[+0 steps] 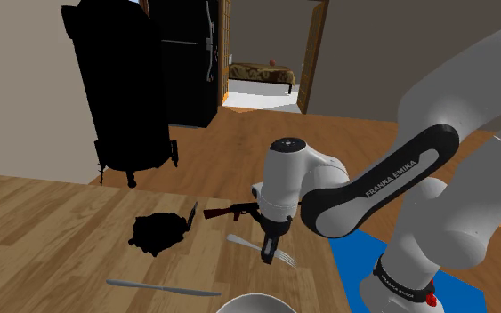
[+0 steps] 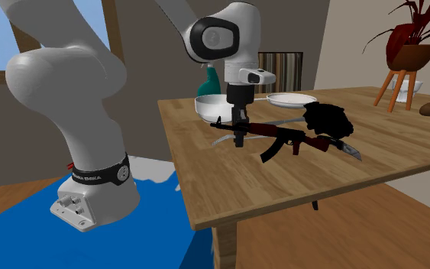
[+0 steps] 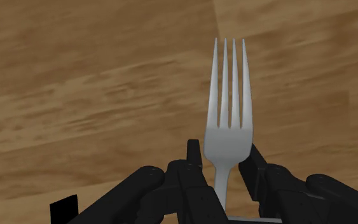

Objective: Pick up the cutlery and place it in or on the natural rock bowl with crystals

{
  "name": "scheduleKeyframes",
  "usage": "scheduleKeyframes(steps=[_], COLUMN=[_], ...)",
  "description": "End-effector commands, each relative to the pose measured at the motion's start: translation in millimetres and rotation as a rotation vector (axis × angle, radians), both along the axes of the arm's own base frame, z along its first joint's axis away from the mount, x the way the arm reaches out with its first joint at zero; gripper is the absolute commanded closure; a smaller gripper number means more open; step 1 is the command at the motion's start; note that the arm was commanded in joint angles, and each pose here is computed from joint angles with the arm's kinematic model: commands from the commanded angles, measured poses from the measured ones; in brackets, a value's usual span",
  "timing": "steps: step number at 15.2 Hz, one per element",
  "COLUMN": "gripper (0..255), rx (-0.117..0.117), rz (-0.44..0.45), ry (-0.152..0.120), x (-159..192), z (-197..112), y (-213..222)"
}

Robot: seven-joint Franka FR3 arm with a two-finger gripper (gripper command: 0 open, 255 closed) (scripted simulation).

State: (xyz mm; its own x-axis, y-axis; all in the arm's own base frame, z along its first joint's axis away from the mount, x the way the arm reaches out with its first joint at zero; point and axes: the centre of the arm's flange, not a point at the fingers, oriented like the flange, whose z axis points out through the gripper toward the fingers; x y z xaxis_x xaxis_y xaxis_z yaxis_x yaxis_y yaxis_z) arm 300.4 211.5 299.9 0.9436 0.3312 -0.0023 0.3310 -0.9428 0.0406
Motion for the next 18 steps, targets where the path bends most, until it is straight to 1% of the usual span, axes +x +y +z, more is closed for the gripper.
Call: scheduleKeyframes(steps=[1,2,18], gripper=[255,255,255], rx=[0.000,0.000,0.000], rz=[0.001,0.001,0.001], ry=[0.000,0.000,0.000], x=[-0.1,-0.1,-0.1], z=[-0.1,-0.1,84.4], y=[0.1,0.1,0.1])
